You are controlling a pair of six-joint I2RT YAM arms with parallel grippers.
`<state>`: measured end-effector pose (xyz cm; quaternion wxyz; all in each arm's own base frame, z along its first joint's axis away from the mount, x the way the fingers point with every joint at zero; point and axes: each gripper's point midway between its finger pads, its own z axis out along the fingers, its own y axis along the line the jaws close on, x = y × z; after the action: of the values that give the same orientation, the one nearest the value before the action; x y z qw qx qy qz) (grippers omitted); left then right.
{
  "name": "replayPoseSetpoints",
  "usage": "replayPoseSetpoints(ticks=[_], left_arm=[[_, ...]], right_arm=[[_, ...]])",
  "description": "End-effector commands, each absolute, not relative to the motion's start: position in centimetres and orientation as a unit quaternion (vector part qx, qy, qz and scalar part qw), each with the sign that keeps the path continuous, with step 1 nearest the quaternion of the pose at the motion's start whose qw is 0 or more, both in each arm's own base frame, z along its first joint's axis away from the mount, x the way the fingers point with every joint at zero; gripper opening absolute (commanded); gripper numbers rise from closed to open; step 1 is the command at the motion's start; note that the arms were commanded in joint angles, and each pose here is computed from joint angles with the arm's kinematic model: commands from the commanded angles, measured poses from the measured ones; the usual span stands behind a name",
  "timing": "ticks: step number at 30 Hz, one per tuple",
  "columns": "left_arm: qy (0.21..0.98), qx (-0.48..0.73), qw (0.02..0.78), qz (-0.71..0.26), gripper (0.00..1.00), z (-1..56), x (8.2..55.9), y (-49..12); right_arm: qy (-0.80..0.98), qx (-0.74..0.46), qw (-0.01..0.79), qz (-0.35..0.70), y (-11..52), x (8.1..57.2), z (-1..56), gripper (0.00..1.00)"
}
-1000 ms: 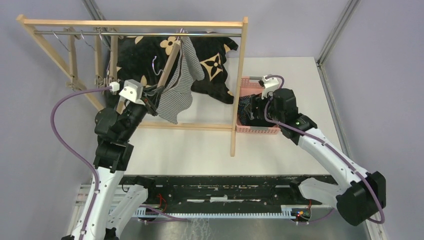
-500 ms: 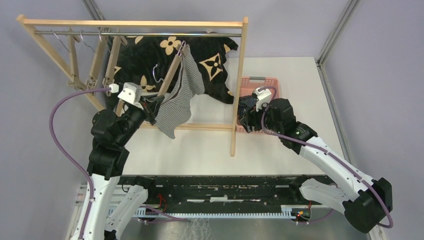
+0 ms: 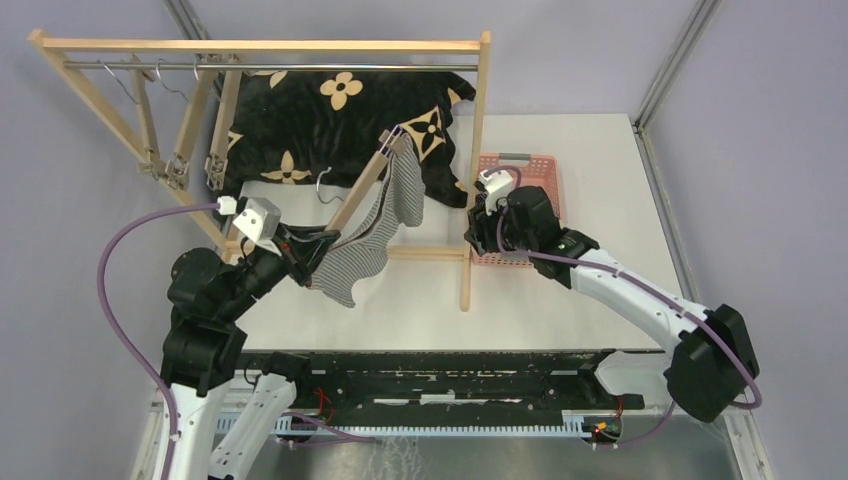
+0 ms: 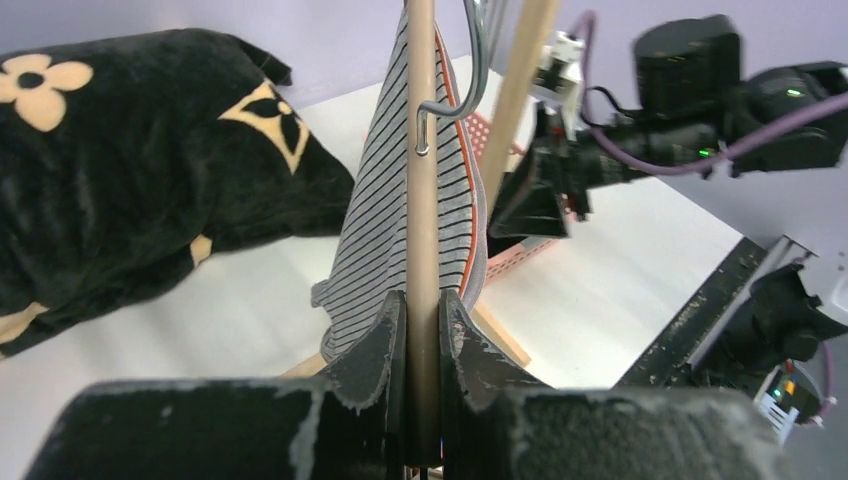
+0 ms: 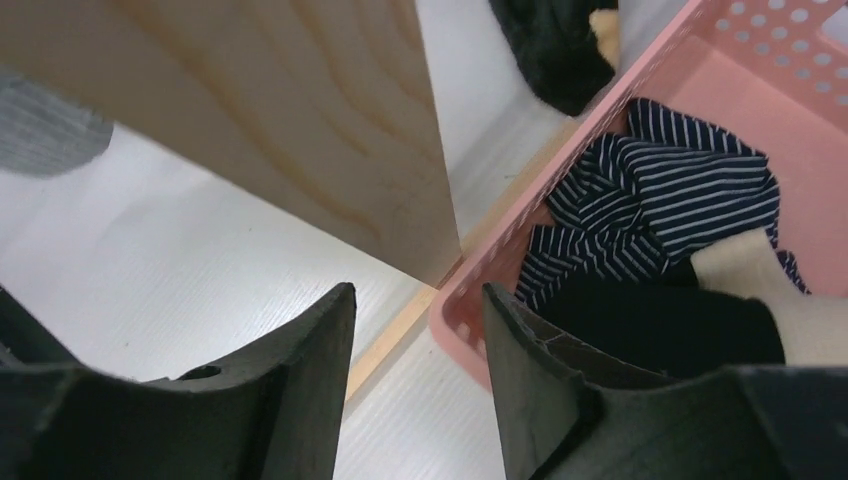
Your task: Remove the underwear clipped to the hanger
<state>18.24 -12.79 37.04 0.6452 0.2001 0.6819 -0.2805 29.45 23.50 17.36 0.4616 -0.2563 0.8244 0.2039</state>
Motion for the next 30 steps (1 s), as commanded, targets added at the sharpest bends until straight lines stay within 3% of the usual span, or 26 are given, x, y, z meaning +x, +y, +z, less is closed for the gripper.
replayPoseSetpoints(ticks=[1, 4, 10, 17, 21, 26, 30], left_arm=[[0.647, 0.224, 0.653, -0.324, 0.03, 39.0, 16.6, -14.1], [0.652, 0.229, 0.645, -0.326, 0.03, 38.3, 16.7, -14.3], [0.661, 0.232, 0.636, -0.324, 0.03, 37.4, 17.3, -14.4], [0.670, 0.251, 0.612, -0.338, 0.03, 36.2, 17.9, -15.3], [0.690, 0.251, 0.598, -0.322, 0.03, 35.6, 18.4, -14.9], [0.715, 0.263, 0.568, -0.312, 0.03, 34.2, 18.3, -14.8], [0.704, 0.299, 0.540, -0.351, 0.03, 33.2, 17.0, -16.1]], right_arm=[[0.789, -0.256, 0.525, 0.192, 25.4, 33.6, 21.6, 0.52], [0.787, -0.262, 0.528, 0.185, 26.4, 35.2, 21.9, 0.39], [0.786, -0.271, 0.534, 0.153, 27.5, 38.5, 22.5, 0.38], [0.793, -0.248, 0.549, 0.090, 24.7, 38.9, 24.4, 0.55], [0.788, -0.242, 0.557, 0.099, 22.5, 35.6, 26.2, 0.67], [0.778, -0.236, 0.570, 0.122, 19.5, 30.6, 29.6, 0.72], [0.747, -0.278, 0.572, 0.196, 20.7, 27.1, 31.6, 0.76]])
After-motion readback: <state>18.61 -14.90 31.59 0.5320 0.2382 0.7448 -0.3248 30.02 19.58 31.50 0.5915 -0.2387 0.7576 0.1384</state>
